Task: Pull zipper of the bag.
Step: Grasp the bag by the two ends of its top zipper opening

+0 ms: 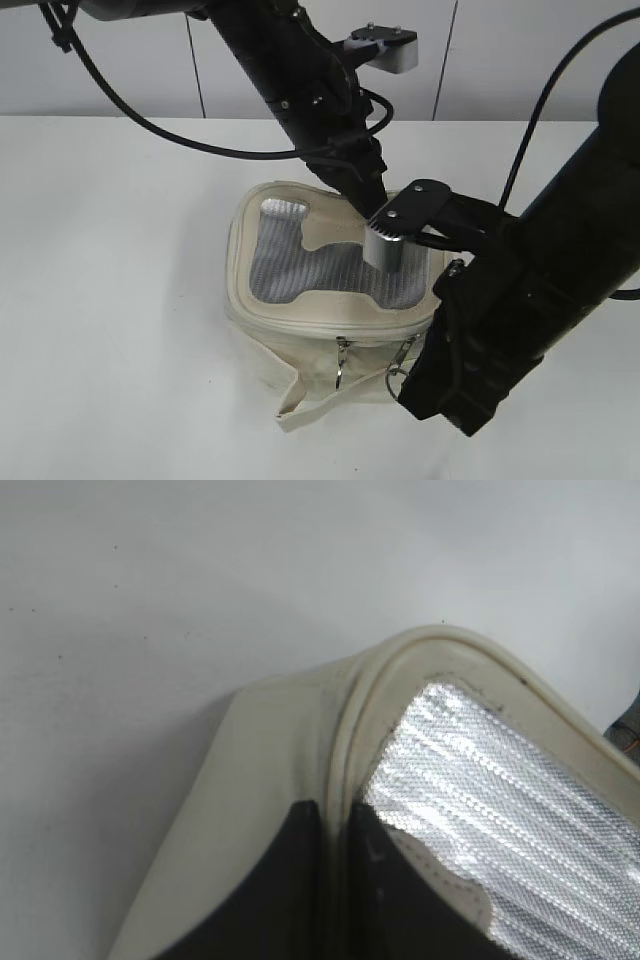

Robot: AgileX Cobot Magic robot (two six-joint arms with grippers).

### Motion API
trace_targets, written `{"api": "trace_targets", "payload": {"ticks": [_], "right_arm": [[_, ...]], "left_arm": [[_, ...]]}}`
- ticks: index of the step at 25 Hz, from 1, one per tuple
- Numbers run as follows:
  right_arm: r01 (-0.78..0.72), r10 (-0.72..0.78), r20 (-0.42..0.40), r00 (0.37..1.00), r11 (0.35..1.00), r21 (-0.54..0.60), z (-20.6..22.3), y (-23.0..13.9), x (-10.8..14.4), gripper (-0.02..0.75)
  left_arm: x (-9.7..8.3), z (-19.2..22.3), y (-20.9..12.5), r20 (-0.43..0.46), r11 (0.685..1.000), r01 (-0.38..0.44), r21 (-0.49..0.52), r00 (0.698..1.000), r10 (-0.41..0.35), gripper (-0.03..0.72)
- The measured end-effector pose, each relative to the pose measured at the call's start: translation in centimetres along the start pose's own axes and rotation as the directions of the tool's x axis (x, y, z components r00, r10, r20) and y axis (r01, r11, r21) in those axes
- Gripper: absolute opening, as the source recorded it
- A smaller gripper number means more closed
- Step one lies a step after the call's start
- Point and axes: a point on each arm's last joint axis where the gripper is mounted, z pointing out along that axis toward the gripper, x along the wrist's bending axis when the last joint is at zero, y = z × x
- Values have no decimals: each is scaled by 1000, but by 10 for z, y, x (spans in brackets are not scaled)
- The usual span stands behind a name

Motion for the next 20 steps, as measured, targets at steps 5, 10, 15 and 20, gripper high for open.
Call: {"api": "trace_targets", "payload": {"ticks": [5,10,15,20], "right_arm": [[16,-15,33,999,999,-32,12,9,7,8],[23,-20,57,998,998,-54,20,14,8,8],[40,-37,58,998,998,-54,27,25,9,8],[102,-99,59,993,994,-49,35,35,20,8]], "left_arm": [[0,0,0,-4,1000,27,-4,1000,-27,42],[1,1,0,-9,998,57,-6,998,-57,41],[2,1,-1,-11,998,61,-8,998,-61,41],[2,1,-1,-8,998,63,-4,998,-63,41]]}}
